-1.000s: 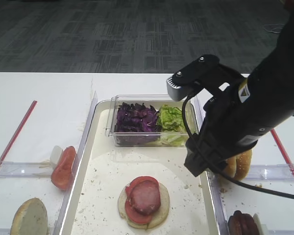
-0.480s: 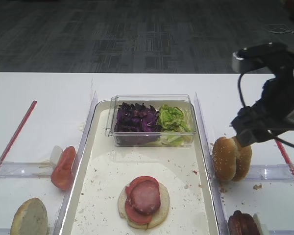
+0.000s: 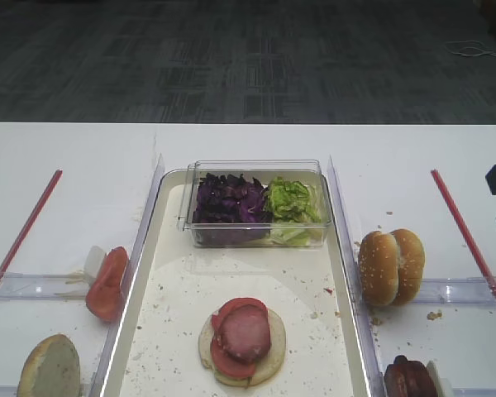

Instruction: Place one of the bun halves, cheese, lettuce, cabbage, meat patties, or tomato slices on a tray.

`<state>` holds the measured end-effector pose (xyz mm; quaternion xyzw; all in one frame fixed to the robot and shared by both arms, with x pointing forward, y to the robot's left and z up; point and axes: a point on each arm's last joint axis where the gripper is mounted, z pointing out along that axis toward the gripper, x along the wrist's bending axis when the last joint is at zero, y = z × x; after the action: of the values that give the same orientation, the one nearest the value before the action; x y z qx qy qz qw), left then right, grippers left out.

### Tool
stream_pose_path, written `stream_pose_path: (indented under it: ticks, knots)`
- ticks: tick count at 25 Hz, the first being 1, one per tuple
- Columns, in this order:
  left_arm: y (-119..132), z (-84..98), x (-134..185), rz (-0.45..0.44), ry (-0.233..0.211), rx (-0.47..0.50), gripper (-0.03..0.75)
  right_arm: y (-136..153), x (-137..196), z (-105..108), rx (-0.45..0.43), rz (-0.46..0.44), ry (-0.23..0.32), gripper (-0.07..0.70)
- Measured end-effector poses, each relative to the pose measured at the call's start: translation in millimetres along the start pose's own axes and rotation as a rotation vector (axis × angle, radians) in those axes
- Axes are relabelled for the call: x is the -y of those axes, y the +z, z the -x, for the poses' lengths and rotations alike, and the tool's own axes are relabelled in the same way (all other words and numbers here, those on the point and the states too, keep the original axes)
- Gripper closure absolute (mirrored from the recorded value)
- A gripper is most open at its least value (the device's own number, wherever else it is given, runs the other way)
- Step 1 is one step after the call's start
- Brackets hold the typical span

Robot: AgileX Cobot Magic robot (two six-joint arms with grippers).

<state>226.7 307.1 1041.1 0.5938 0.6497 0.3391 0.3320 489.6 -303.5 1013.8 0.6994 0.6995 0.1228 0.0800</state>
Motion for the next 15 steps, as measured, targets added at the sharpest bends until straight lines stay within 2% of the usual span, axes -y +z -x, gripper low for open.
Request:
stream_pose_path:
  ticks: [2,4,11,15]
  knots:
    - [0,0.0,0,0.0,0.0,0.0,0.243,-1,1,8,0.009,-0.008,0.028,0.092]
    - [0,0.0,0,0.0,0.0,0.0,0.243,-1,2,11,0.015,-0.019,0.034,0.092]
    - [0,0.0,0,0.0,0.0,0.0,0.243,-1,6,11,0.01,-0.054,0.011,0.092]
    - [0,0.0,0,0.0,0.0,0.0,0.243,2,20,10,0.008,-0.086,-0.011,0.092]
